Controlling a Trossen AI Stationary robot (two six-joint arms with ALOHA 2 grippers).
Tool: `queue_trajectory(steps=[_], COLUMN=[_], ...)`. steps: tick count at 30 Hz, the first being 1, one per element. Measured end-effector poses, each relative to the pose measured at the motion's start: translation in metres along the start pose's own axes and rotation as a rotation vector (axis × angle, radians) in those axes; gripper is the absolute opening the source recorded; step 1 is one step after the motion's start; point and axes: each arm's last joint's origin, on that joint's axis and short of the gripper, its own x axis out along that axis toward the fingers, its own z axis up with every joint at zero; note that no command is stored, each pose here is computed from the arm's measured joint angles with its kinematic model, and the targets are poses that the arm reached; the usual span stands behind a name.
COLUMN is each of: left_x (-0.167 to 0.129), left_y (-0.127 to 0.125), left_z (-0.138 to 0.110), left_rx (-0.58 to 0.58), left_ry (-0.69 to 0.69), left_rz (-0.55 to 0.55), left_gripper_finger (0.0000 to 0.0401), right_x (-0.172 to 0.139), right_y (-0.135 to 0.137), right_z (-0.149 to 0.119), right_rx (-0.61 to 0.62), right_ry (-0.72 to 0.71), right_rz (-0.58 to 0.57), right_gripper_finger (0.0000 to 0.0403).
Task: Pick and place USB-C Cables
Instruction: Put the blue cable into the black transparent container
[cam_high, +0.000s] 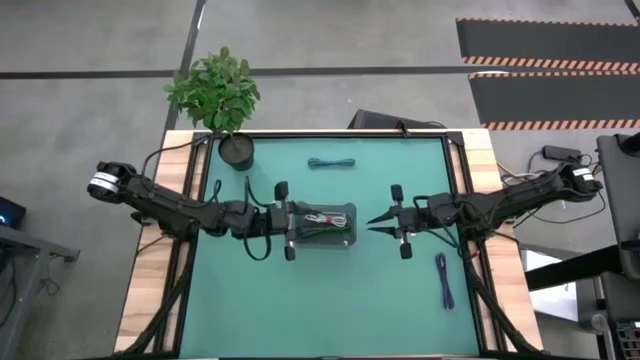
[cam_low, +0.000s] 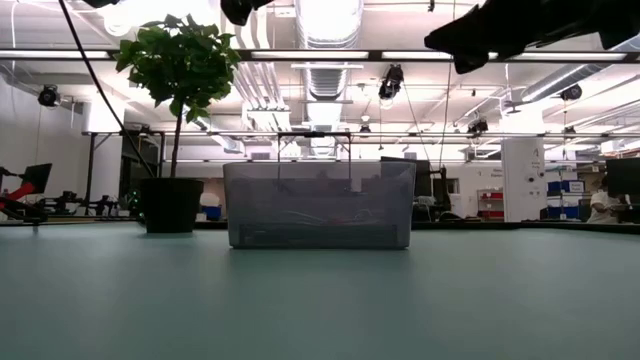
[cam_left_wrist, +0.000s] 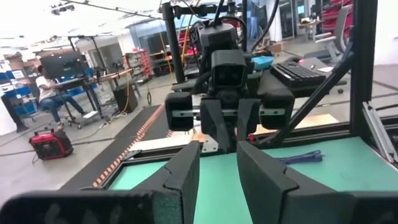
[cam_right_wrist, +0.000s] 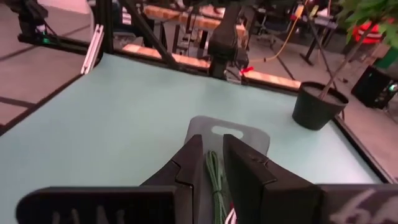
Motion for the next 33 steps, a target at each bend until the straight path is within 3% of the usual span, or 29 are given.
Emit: queue_trajectory(steps=[17,25,33], left_x=[0.014,0.036,0.084], left_y=[0.017,0.027,0.049], left_z=[0.026,0.021,0.013], left_rx=[0.003,-0.004,0.101], left_ry=[0.028,0.065,0.392], left_rz=[0.086,0.132,0.140], left_gripper_finger=[0.0093,0.0093,0.0093], right_x=[-0.033,-0.047,-0.054], right_y=[-0.003,-0.003,-0.004], right_z=[-0.001,-0.005,-0.005], right_rx=[-0.015,-0.011,0.007], right_ry=[-0.108,-0.158,-0.188], right_rz=[-0.020,-0.031,-0.035], right_gripper_finger=[0.0054,0.0054,0.0054])
